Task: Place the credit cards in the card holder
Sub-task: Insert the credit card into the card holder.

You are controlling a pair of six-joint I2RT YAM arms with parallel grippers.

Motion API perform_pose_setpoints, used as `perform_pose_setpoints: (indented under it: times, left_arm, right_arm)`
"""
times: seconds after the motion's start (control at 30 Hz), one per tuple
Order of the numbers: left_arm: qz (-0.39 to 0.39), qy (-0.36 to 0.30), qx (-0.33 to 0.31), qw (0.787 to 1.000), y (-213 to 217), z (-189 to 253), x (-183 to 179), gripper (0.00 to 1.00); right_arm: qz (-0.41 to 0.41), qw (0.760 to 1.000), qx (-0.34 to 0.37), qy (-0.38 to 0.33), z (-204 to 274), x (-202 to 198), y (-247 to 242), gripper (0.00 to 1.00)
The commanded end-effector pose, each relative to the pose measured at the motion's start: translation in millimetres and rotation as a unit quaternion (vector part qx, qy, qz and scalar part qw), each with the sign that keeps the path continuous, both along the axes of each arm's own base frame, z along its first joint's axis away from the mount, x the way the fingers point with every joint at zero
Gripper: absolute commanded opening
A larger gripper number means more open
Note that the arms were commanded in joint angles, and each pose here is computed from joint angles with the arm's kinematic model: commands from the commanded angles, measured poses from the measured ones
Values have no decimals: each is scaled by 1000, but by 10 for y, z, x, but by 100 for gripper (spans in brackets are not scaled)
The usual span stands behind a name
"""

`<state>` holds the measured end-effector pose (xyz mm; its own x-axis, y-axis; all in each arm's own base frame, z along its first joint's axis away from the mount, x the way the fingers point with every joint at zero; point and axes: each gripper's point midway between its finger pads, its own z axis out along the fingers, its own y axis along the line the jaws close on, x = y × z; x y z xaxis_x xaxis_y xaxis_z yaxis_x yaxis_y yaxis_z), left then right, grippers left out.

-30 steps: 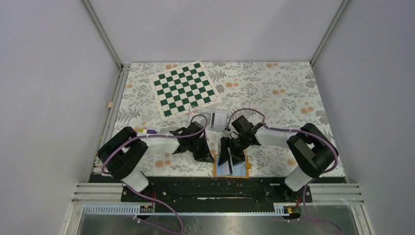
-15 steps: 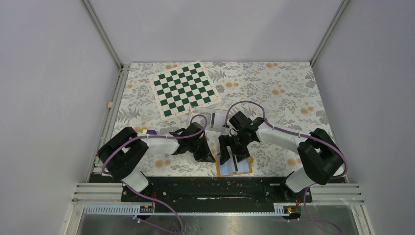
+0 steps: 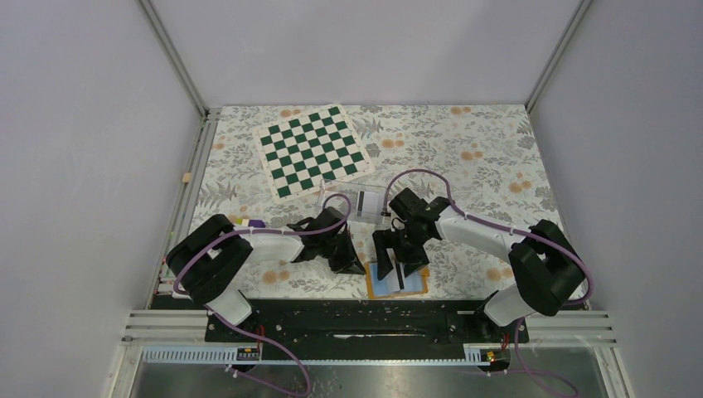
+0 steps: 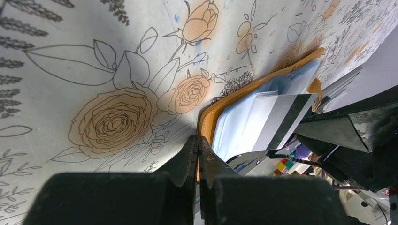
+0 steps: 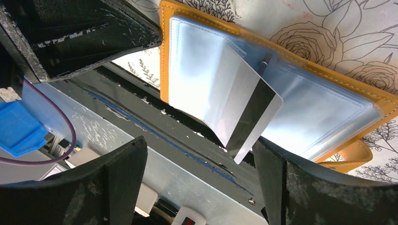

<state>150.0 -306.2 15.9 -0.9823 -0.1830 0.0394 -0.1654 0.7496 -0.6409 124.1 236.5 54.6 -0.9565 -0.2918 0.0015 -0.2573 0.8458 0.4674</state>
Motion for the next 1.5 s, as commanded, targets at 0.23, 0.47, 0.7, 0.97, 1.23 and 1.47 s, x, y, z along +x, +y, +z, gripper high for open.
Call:
perform_pose_setpoints:
  times: [0.23, 0.47, 0.7, 0.97, 1.23, 1.47]
  left_arm:
    - [1, 8, 27, 1000, 96, -176, -51, 0]
    - [-3, 9, 25, 1000, 68, -175, -42, 0]
    - [-3, 9, 23, 1000, 63, -156, -44, 0]
    - [-3, 0, 17, 1000, 38, -82, -13, 0]
    - [-13, -34, 56, 998, 265, 79, 66, 24]
    - [-44, -18, -86, 995, -25, 274, -60, 47]
  right_arm:
    - [12, 1000, -26, 11, -95, -46, -55, 82]
    - [17, 999, -27, 40, -226, -51, 31, 53]
    - [26, 999, 12, 31, -154, 2, 275, 43]
    - [35, 998, 38, 46, -166, -25, 478, 41]
    - [34, 999, 21, 15, -55, -10, 351, 50]
    - [38, 999, -5, -1, -19, -56, 169, 62]
